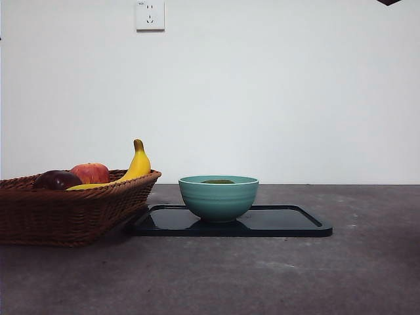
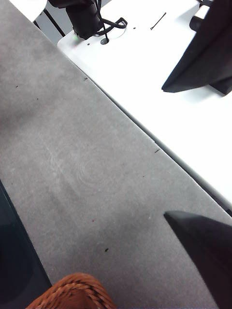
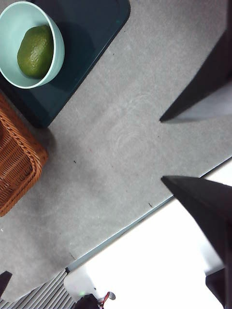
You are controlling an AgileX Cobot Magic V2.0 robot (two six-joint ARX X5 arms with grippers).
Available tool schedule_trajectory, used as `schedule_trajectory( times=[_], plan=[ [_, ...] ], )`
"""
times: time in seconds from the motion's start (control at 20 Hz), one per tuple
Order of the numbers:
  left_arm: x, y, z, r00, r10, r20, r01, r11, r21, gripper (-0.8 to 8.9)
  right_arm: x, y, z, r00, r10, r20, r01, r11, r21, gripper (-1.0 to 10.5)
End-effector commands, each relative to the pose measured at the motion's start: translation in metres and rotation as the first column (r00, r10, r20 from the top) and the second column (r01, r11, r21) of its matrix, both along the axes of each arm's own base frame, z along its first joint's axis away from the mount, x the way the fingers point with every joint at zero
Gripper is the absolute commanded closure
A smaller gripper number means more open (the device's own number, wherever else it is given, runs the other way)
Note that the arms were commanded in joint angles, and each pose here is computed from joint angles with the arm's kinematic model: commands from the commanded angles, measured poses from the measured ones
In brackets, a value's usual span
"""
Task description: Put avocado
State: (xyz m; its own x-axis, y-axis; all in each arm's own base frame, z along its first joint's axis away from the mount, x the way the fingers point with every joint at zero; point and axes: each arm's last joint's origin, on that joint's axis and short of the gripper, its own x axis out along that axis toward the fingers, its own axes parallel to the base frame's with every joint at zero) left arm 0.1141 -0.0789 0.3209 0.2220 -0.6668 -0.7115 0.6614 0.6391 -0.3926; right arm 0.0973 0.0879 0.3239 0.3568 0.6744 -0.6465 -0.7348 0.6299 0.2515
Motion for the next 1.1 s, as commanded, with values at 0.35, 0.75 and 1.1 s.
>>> schedule_trajectory(
  times=[0.35, 0.75, 1.1],
  plan=[
    [0.0009, -0.0015, 0.002, 1.0, -0.016, 0.016, 0.016, 1.0, -0.004, 8.05, 0.0009, 0.0021, 0.0022, 1.0, 0.005, 0.002, -0.005, 1.0, 0.01, 9.4],
    [0.0008, -0.0015, 0.002, 1.0, -0.016, 0.015, 0.016, 1.0, -0.004, 8.05, 0.0008, 0.0021, 0.0023, 1.0, 0.005, 0.003, -0.005, 1.0, 0.01, 9.4],
    [0.0027, -0.0002, 0.0024, 0.992, -0.055, 0.115, 0.048, 0.997, 0.064, 8.04, 0.0008, 0.0021, 0.0023, 1.0, 0.005, 0.003, -0.005, 1.0, 0.01, 9.4]
  ],
)
